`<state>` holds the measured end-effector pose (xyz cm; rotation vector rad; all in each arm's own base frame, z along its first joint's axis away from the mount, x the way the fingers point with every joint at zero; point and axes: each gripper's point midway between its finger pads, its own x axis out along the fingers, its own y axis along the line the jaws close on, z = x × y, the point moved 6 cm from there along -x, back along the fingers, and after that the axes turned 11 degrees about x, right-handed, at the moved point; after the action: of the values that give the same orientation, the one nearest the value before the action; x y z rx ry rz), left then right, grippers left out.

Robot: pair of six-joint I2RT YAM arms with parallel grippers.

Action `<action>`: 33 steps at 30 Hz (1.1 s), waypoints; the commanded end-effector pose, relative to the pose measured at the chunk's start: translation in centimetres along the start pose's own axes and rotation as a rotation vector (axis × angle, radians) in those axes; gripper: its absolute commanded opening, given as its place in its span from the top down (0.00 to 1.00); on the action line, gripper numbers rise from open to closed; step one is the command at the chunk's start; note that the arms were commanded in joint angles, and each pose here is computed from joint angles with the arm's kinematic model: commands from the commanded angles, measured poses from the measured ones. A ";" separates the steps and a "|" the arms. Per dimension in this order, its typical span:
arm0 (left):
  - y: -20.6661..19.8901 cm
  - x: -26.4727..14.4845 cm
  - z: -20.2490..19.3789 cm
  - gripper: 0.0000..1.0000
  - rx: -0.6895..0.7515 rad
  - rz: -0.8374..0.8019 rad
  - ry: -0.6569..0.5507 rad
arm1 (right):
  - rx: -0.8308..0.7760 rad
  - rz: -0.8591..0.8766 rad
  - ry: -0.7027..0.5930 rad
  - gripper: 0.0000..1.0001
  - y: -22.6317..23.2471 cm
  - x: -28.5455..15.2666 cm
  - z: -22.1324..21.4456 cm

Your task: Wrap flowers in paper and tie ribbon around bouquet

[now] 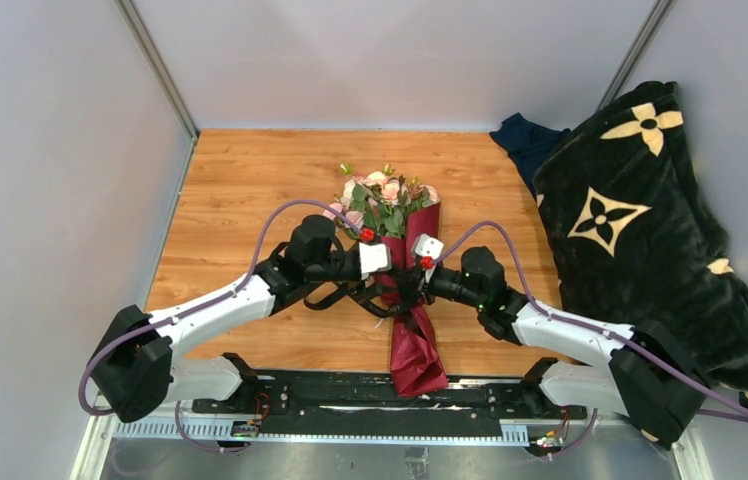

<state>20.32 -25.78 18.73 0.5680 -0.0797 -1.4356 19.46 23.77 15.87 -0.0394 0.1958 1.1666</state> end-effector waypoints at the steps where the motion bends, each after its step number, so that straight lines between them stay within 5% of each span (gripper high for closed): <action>1: 3.0 -1.8 0.1 0.09 0.020 0.132 0.195 | 0.075 -0.065 0.053 1.00 -0.4 0.2 -0.2; 5: 5.7 -7.8 -2.0 0.06 -0.199 0.327 0.567 | 0.116 -0.122 0.080 1.00 -1.0 0.2 -0.7; 8: 5.5 -13.9 -5.4 0.17 -0.544 0.506 0.989 | 0.136 -0.142 0.081 1.00 -1.3 0.4 -1.0; 10: 5.4 -15.9 -6.6 0.19 -0.803 0.550 1.089 | 0.144 -0.140 0.083 1.00 -1.3 0.6 -1.2; 14: 5.2 -15.0 -8.7 0.24 -1.167 0.554 0.986 | 0.155 -0.117 0.092 1.00 -1.2 1.2 -0.7; 20: 2.5 -11.3 -13.5 0.06 -1.276 0.554 0.837 | 0.141 -0.106 0.101 1.00 -1.2 1.5 0.4; 25: -0.8 -10.9 -15.8 0.07 -1.212 0.588 0.883 | 0.143 -0.133 0.082 1.00 -1.5 1.4 1.4; 29: -1.9 -10.2 -17.8 0.23 -1.224 0.552 0.960 | 0.149 -0.144 0.069 1.00 -1.4 1.3 1.9; 33: -2.6 -9.7 -18.0 0.65 -1.260 0.508 0.955 | 0.162 -0.152 0.052 1.00 -1.1 1.0 2.1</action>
<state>24.58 -10.57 7.26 0.1122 1.1830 -0.3826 21.39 24.15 16.12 0.0247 0.3664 1.0037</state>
